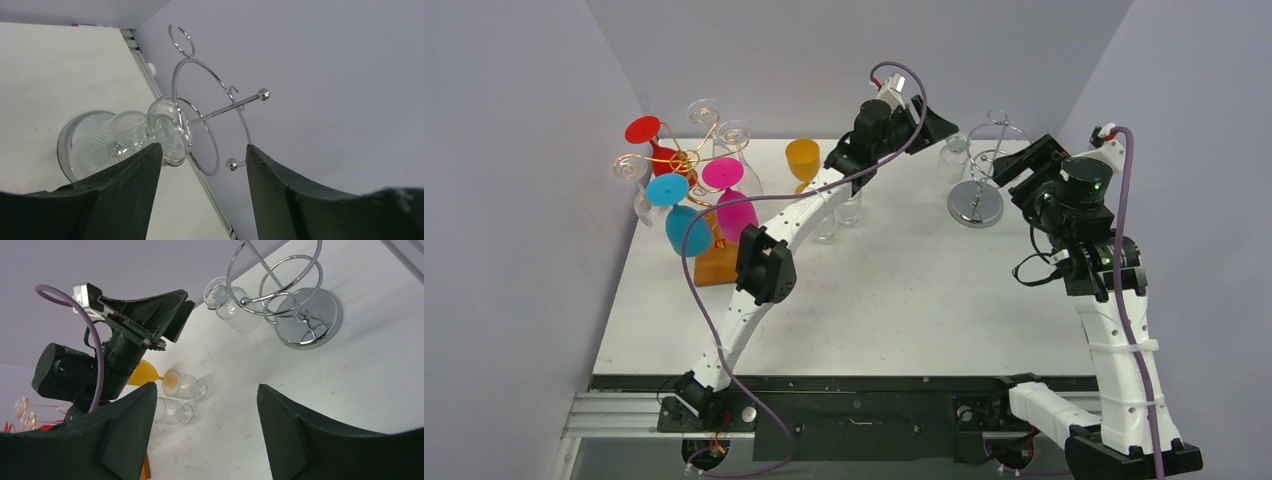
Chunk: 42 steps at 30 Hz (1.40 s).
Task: Take the wine glass off the wine glass rack
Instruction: Adjust the wine rack at the center of the board.
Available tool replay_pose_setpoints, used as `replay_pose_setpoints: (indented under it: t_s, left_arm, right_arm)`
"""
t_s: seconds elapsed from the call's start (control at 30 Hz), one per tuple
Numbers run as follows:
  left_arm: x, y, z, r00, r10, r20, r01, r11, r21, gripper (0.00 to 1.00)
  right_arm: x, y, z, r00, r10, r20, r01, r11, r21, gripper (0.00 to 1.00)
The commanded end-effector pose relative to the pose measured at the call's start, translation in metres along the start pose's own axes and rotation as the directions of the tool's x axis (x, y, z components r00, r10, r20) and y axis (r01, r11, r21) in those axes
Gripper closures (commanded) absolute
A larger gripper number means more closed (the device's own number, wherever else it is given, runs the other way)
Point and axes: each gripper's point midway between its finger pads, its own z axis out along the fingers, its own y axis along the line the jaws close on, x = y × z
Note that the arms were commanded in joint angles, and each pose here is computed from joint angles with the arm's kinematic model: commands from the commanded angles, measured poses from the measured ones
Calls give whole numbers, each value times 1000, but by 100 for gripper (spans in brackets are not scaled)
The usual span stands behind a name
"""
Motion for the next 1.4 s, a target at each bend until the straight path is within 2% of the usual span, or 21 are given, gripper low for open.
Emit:
replay_pose_setpoints:
  t_s: [0.0,0.37,0.93,1.37]
  left_arm:
    - [-22,-36,5,994,-25,108,11,992,126,43]
    - [-21,-19,12,988,-45,149,34,997,76,47]
    - [-5,3,24,983,-112,146,105,993,57,49]
    - [4,0,29,978,-161,131,150,985,90,55]
  right_arm:
    - [-9,-2,-6,999,-1,40,1,1000,2,31]
    - [-10,-3,-11,999,-5,41,5,1000,0,31]
    - [-8,-6,-12,999,-6,36,6,1000,1,31]
    - [-7,-9,-11,999,-1,35,1,1000,5,31]
